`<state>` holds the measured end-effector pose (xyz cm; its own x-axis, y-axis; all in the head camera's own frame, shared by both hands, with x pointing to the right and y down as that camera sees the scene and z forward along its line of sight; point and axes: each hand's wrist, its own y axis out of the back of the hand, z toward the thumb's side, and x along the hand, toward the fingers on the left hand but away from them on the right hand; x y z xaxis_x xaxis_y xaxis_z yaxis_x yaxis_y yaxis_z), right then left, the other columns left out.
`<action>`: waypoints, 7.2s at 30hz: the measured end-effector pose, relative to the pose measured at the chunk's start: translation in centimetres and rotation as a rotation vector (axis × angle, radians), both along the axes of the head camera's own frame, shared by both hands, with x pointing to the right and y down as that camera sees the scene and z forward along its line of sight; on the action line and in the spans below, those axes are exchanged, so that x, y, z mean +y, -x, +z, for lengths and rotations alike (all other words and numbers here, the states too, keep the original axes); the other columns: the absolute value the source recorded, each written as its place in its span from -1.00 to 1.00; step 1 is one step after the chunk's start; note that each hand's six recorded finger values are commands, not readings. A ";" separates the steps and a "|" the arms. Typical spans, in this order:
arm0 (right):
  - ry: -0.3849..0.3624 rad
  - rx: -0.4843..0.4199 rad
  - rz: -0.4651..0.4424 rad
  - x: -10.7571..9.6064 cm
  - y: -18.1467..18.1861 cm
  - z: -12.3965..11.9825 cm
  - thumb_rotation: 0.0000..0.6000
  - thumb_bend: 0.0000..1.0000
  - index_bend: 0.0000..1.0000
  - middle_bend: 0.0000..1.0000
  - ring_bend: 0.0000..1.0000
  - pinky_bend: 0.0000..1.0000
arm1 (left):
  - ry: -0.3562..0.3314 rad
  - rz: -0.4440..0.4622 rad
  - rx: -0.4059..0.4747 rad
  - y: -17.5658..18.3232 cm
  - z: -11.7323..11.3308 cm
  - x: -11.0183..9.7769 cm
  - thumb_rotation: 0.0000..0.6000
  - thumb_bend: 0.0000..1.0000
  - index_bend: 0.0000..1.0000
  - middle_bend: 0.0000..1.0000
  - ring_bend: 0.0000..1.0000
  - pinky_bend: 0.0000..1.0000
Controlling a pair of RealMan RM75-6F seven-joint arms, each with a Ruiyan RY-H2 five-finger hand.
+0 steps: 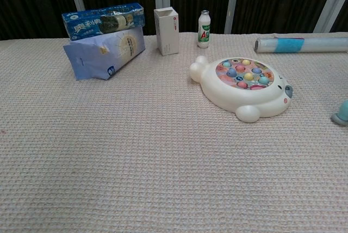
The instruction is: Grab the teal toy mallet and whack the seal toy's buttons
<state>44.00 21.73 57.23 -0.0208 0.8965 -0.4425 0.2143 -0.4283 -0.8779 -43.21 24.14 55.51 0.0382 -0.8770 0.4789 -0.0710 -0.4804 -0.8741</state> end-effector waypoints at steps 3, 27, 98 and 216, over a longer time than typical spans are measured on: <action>-0.001 0.000 0.000 0.0 0.0 0.0 1.00 -0.61 -1.00 -0.81 -1.00 -1.00 | -0.001 0.002 0.002 -0.1 0.0 -0.1 1.00 -0.53 -1.00 -1.00 -1.00 -1.00; 0.194 -0.046 -0.059 -5.6 -1.0 3.5 1.00 -0.61 -1.00 -0.81 -1.00 -1.00 | -0.027 0.023 -0.004 -0.9 -0.9 -0.1 1.00 -0.53 -1.00 -1.00 -1.00 -1.00; 0.394 -0.122 -0.078 -6.7 0.6 13.6 1.00 0.01 -0.06 -0.08 -0.51 -1.00 | -0.014 0.041 -0.028 -1.8 -1.0 -0.3 1.00 -0.53 -1.00 -1.00 -1.00 -1.00; 0.131 0.050 -0.394 -17.1 15.6 9.6 1.00 0.56 0.82 0.56 0.08 -0.57 | 0.017 0.031 -0.004 -0.9 0.4 -0.5 1.00 -0.53 -1.00 -1.00 -1.00 -1.00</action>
